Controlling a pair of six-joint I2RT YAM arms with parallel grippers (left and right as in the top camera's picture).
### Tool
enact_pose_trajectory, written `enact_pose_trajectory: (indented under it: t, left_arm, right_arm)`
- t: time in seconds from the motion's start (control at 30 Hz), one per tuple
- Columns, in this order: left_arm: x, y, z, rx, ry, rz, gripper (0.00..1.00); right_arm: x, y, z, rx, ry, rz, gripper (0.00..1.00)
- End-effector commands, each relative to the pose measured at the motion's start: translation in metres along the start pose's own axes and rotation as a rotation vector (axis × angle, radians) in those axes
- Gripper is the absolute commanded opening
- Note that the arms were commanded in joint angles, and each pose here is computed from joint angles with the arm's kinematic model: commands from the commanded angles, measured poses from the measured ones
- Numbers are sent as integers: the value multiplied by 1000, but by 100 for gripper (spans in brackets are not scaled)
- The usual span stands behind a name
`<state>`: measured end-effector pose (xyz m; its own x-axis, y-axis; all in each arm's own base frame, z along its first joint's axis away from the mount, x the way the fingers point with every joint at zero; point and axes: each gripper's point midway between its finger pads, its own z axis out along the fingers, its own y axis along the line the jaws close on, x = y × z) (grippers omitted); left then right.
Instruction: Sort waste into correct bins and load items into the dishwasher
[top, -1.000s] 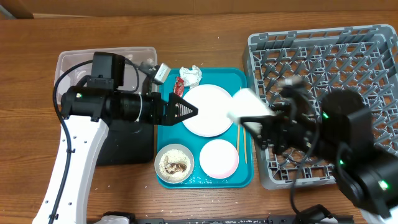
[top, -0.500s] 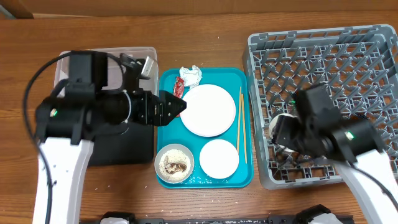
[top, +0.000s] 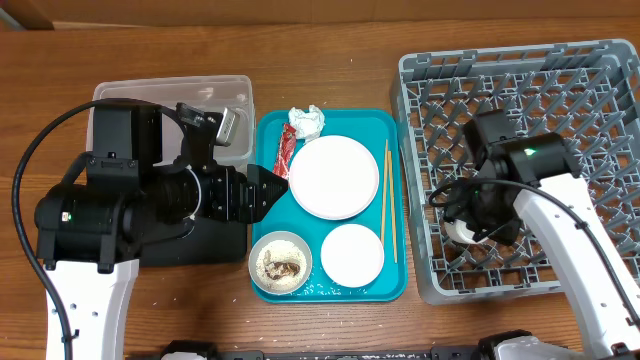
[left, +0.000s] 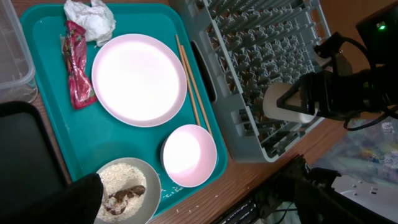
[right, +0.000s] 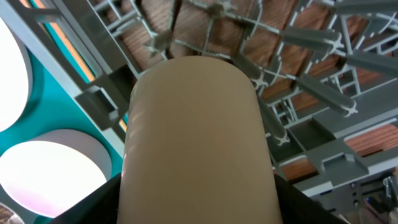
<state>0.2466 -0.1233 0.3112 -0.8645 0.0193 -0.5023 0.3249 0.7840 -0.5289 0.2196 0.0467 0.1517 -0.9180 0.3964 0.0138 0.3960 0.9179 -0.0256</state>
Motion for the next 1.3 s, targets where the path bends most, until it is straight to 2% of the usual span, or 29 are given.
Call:
enact_pose_trajectory:
  t: [0.0,0.03,0.13,0.2,0.4,0.57,0.6,0.67,0.73,0.77,0.9,1.0,1.27]
  left_arm:
    - [-4,-2,-4,-10,-19,32,100]
    - [-4,-2,-4,-10,-19,32,100]
    - [-4,-3,-5,-5,-21,34,100]
    - [-4,-5,-5,6,-22,35,100]
    - [-6,-13,-16,6,-40,48,100]
    - [-7,-17,-22,7,-59,62,100]
    - [-7,-18,-24,5,-68,64,100]
    - [-7,-19,-29,-9,-86,74,100]
    - [-10,-15,-39,-70,-124,68,99]
    - [-14,-5,-53,-171,-179,34,98]
    - [-9,30,-105,-473,-353,-181,100]
    - [1,38,-135,-579,-457,-227,100]
    - [11,36,-141,-586,-458,-226,100]
  right_arm:
    - [4,5,-1,-52,28,-63,67]
    - [5,8,-1,-67,37,-79,68]
    - [9,10,-1,-82,55,-99,84]
    - [8,9,-1,-78,52,-79,100]
    - [-2,15,-16,-111,-44,-75,100]
    - [12,63,-47,-300,-186,-316,91]
    - [27,87,-57,-367,-225,-445,86]
    - [43,104,-60,-389,-234,-533,80]
    - [60,123,-54,-400,-228,-630,76]
    - [71,132,-39,-357,-225,-689,69]
    - [73,130,3,-187,-192,-700,66]
    - [71,130,38,-109,-120,-699,66]
    - [71,127,98,-2,-19,-758,64]
